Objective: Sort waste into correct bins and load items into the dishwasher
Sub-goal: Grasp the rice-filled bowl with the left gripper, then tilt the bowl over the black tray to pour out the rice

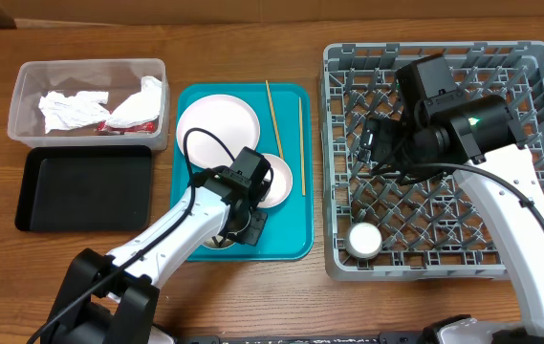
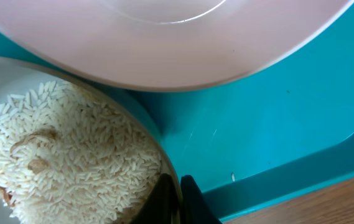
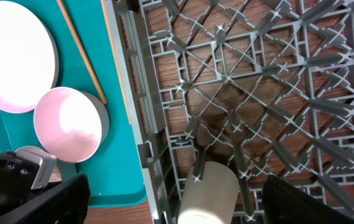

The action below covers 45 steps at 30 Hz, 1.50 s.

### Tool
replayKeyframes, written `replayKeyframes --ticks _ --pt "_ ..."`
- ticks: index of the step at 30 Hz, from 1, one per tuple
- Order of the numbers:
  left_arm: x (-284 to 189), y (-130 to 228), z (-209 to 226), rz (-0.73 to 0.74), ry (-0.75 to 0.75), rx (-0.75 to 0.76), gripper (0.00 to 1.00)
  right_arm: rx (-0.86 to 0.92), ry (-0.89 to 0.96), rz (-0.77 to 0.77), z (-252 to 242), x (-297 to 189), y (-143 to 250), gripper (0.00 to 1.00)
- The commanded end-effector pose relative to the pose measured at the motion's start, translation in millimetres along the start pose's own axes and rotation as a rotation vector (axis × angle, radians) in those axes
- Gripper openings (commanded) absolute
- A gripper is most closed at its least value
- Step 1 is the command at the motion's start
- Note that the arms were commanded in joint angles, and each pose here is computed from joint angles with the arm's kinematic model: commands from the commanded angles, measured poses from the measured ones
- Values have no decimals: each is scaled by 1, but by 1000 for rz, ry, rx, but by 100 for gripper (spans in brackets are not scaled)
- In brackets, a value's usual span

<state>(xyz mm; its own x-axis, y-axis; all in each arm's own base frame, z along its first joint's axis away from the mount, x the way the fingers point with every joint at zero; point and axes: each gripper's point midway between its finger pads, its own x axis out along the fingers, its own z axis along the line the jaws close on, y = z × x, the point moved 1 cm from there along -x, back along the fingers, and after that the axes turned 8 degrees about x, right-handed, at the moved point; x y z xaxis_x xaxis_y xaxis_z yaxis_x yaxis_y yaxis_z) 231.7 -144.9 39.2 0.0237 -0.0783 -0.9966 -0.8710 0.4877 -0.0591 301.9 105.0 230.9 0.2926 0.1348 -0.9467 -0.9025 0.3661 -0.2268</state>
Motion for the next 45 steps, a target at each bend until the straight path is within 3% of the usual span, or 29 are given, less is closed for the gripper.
replayKeyframes --ticks 1,8,16,21,34,40,45 --pt "-15 -3 2 10 11 -49 4 -6 -8 -38 1 -9 -6 90" --pt "-97 -27 15 -23 31 -91 4 -6 -10 -40 1 -9 -7 90" --pt "-152 -46 40 -147 153 -123 4 -29 -16 -49 3 -10 -9 91" --pt "-163 -41 81 -230 280 -228 4 -29 -23 -58 5 -10 -11 91" --pt "-187 -2 211 -608 537 -548 4 -30 -47 -89 10 -10 -18 91" --pt "-180 0 246 -772 751 -641 4 -31 -54 -97 12 -11 -20 91" --pt "-160 5 263 -790 919 -771 4 -34 -56 -101 13 -11 -21 91"
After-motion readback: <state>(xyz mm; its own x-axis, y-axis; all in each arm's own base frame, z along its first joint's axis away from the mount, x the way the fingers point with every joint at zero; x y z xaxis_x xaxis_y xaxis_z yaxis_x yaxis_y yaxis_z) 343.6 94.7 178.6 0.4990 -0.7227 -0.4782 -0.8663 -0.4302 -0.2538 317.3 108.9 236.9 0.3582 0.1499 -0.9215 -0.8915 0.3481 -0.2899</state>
